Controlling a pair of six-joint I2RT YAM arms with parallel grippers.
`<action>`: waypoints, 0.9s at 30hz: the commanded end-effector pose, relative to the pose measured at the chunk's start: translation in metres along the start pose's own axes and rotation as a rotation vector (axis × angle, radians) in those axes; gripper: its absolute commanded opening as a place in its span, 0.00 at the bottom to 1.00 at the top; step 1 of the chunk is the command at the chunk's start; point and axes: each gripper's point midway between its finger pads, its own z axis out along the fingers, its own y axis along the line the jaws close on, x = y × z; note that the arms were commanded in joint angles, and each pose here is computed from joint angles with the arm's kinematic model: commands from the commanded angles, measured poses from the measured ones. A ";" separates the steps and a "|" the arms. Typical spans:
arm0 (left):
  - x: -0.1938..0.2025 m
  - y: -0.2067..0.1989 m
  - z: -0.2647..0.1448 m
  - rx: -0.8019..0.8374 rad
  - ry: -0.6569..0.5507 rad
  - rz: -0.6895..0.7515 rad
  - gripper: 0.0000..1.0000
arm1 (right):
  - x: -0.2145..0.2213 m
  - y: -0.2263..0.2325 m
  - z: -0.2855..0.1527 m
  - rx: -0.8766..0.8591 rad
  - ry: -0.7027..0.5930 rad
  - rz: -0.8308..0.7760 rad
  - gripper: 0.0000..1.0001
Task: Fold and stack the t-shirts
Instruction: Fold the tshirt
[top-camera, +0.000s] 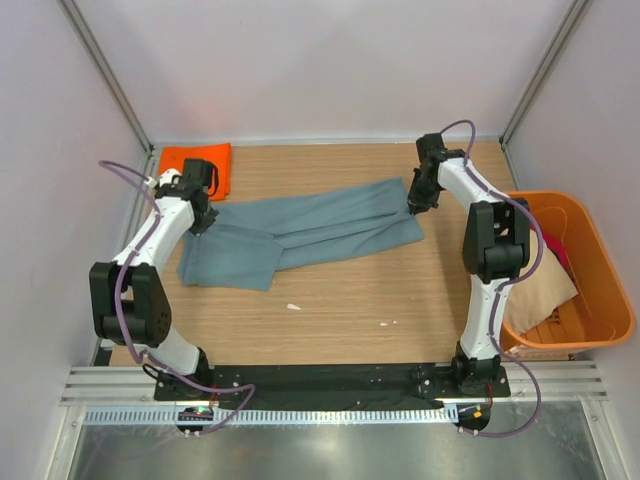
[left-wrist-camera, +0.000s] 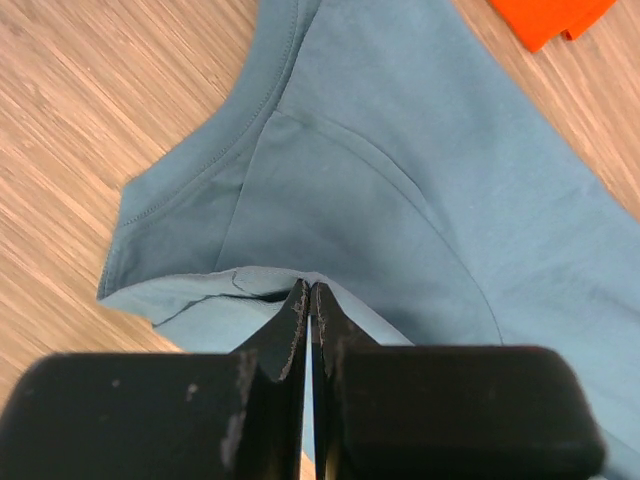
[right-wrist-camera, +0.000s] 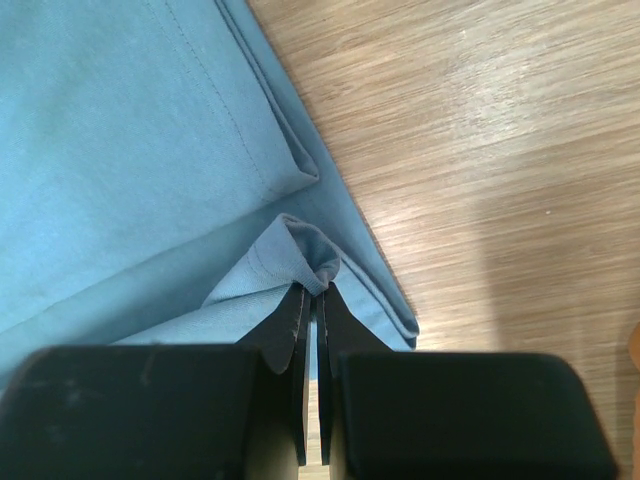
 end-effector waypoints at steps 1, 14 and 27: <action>-0.021 -0.010 -0.003 0.025 -0.049 -0.014 0.00 | -0.017 0.002 -0.005 -0.010 -0.036 0.019 0.02; -0.017 -0.004 0.020 -0.032 -0.022 -0.018 0.00 | -0.028 0.004 0.008 -0.005 -0.028 0.021 0.03; -0.026 0.005 0.025 -0.079 -0.066 0.003 0.07 | -0.041 0.002 0.000 0.020 -0.033 -0.011 0.39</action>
